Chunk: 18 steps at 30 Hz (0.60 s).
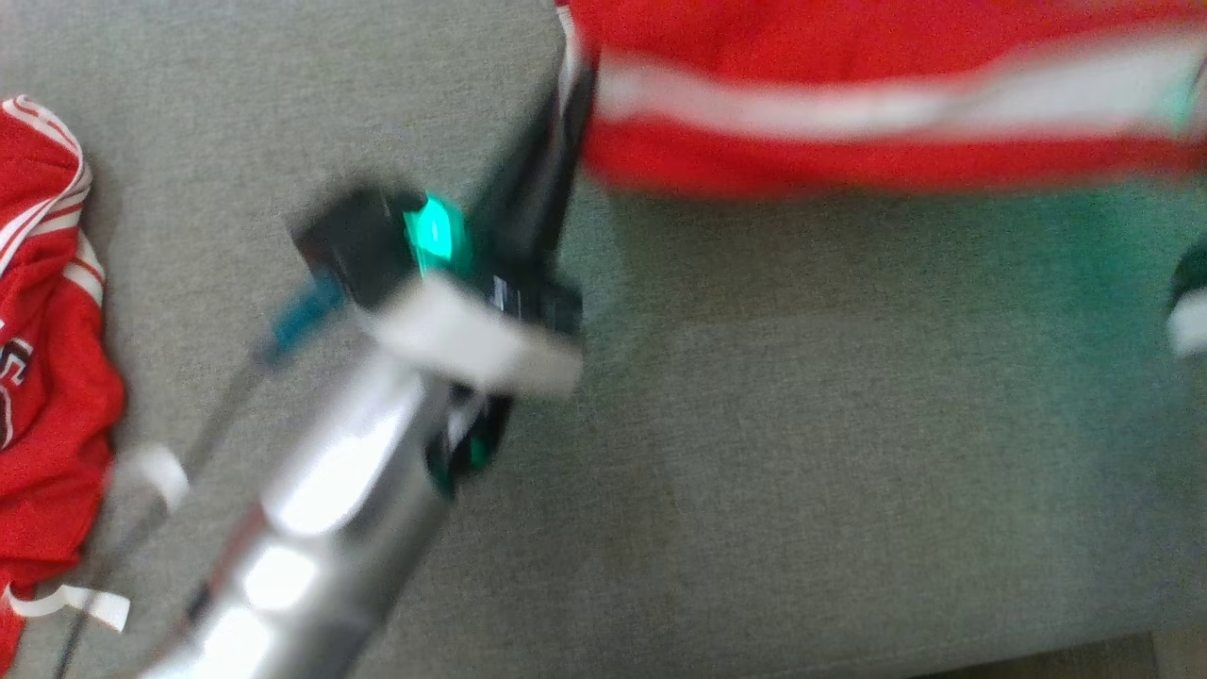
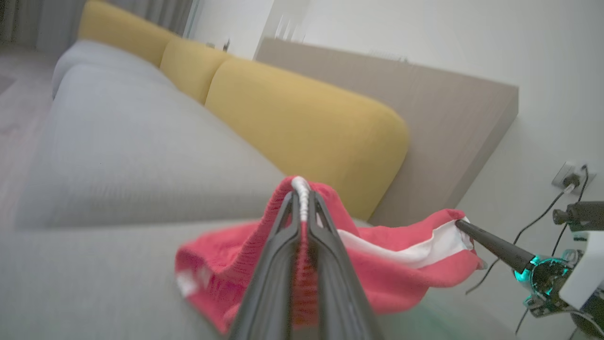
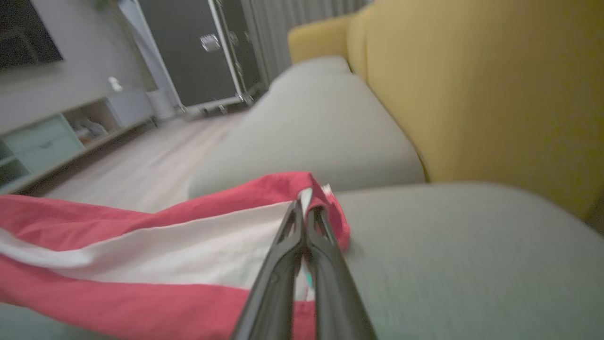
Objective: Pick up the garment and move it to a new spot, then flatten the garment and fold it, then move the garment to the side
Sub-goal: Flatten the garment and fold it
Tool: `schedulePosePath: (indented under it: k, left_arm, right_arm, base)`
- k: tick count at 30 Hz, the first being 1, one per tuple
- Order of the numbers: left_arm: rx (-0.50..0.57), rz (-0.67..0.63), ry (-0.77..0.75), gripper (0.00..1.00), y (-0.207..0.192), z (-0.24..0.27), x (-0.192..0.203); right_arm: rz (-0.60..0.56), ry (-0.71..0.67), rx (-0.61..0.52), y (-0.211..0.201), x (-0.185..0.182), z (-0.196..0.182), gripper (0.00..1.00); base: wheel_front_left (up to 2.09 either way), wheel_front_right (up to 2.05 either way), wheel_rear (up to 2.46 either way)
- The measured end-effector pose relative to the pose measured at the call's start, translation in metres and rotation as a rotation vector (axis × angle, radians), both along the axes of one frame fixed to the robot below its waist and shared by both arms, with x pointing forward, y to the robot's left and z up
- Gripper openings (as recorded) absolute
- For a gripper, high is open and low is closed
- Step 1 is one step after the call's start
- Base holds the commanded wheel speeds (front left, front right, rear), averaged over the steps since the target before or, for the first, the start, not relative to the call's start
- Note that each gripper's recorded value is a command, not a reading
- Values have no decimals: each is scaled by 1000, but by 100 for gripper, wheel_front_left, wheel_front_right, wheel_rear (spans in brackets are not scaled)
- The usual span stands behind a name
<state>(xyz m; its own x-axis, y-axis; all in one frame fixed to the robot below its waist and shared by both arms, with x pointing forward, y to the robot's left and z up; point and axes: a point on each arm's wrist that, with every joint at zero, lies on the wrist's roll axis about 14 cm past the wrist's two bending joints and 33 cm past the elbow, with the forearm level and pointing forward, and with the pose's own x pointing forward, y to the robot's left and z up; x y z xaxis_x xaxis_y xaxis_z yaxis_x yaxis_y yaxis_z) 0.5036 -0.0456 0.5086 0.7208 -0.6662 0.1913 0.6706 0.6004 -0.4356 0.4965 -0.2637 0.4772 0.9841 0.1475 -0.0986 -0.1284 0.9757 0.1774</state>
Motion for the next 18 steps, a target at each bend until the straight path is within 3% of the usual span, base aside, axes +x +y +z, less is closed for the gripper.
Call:
schedulePosePath:
  k: [5, 6, 7, 8, 12, 18]
  left_arm:
    - [91, 48, 138, 0, 17, -62, -36]
    - [100, 58, 148, 0, 20, -66, -39]
    - [108, 69, 151, 0, 23, -69, -41]
    - [108, 86, 153, 0, 26, -69, -41]
    - [115, 137, 134, 0, 39, -62, -38]
    - [130, 193, 109, 0, 56, -54, -33]
  right_arm:
    - [-42, 197, 40, 13, -54, -73, 0]
    - [-58, 215, 58, 15, -62, -80, 19]
    - [-81, 229, 76, 15, -70, -86, 91]
    - [-98, 244, 84, 15, -77, -91, 100]
    - [-110, 272, 112, 21, -97, -95, 100]
    - [3, 268, 246, 67, -108, -78, 100]
  base:
    - [0, 0, 0]
    - [0, 0, 0]
    - [0, 0, 0]
    - [0, 0, 0]
    - [0, 0, 0]
    - [0, 0, 0]
